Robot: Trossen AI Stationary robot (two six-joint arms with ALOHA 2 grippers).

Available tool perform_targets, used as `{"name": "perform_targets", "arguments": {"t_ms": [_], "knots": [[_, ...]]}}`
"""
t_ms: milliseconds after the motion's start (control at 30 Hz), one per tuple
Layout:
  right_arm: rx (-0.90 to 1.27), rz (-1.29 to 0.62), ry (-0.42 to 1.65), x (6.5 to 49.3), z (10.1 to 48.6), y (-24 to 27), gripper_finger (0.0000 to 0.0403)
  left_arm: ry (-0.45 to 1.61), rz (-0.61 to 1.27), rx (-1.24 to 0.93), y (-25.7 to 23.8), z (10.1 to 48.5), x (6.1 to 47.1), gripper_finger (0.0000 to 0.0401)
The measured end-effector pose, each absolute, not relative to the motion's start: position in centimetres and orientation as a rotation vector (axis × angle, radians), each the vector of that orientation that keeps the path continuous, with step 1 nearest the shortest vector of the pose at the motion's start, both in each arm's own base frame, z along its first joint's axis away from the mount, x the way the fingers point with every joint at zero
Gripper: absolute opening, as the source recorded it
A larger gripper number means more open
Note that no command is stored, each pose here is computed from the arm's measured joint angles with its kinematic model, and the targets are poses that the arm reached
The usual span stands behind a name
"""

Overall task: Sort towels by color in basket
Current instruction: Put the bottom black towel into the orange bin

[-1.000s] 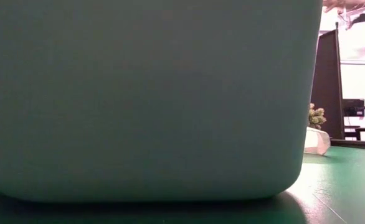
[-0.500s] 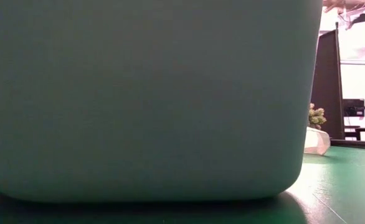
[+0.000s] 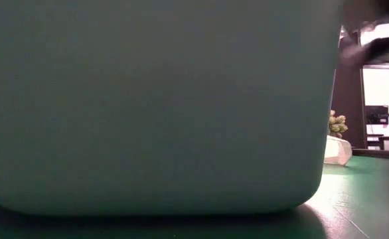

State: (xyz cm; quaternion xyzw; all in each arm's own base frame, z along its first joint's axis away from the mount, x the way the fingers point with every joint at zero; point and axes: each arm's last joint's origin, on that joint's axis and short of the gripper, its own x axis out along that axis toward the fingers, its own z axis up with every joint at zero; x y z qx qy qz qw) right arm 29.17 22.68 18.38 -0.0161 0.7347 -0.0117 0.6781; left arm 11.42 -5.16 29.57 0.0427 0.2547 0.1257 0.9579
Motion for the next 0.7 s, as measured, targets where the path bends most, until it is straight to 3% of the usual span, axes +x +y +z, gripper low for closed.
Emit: {"name": "perform_targets", "arguments": {"t_ms": [367, 700], "knots": [[-0.178, -0.420, 1.325, 33.0, 27.3, 18.6, 0.0022, 0.516, 0.254, 0.089, -5.2, 29.6, 11.4, 0.0235], [-0.246, -0.551, 0.949, 34.1, 36.0, 16.6, 0.0021, 0.515, 0.258, 0.096, -5.1, 29.6, 11.4, 0.0235]]}}
